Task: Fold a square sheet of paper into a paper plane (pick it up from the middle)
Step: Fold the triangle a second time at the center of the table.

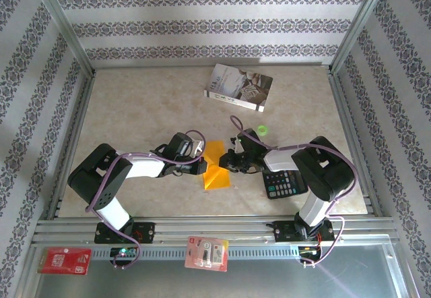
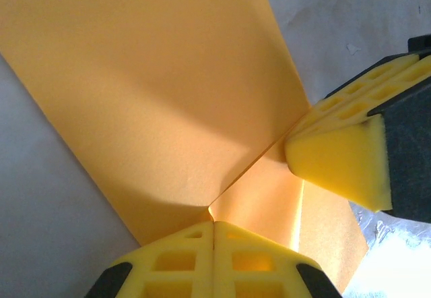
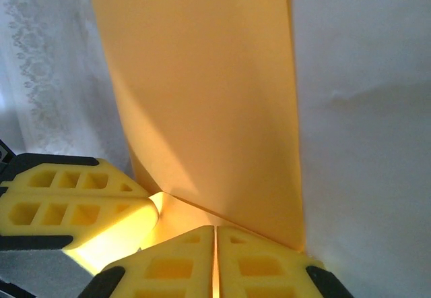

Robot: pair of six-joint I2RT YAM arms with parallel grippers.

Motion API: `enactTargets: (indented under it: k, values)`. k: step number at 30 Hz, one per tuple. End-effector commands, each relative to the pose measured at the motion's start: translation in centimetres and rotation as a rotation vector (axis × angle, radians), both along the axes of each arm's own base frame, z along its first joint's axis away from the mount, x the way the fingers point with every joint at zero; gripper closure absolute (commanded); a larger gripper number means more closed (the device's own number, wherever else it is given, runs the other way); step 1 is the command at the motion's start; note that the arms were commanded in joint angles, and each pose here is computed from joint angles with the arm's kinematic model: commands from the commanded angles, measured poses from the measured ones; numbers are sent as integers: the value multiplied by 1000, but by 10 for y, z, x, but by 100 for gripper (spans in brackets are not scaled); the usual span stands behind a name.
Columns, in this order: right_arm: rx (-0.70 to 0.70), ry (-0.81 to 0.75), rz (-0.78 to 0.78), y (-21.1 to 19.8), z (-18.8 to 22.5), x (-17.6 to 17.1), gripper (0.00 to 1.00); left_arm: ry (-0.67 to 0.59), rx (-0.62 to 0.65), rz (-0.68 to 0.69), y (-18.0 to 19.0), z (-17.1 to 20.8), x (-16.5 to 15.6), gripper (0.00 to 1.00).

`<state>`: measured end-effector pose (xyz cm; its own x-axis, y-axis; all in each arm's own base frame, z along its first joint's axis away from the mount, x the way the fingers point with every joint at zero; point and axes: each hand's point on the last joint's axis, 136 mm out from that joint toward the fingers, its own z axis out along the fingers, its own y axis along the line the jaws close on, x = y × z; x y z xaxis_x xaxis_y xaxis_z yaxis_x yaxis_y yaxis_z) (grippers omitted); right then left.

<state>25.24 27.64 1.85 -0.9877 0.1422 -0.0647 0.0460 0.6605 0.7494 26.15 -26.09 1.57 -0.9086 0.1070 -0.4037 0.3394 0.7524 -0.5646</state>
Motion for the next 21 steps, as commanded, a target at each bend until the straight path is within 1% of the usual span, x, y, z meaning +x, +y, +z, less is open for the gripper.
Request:
enactTargets:
  k: [1, 5, 11, 18, 21]
  values:
    - [16, -53, 25, -1, 20, 5, 88, 129, 251, 46, 46, -56, -29, 100]
    - [28, -65, 49, 7, 27, 1, 87, 129, 251, 45, 46, -56, -28, 100]
    - [9, -43, 82, 20, 14, -5, 87, 129, 244, 48, 44, -54, -27, 100]
    - [-21, -15, 79, 16, -5, -7, 88, 124, 243, 45, 44, -51, -27, 100]
    - [-19, -10, 79, 15, -5, -8, 88, 123, 241, 46, 43, -50, -26, 100]
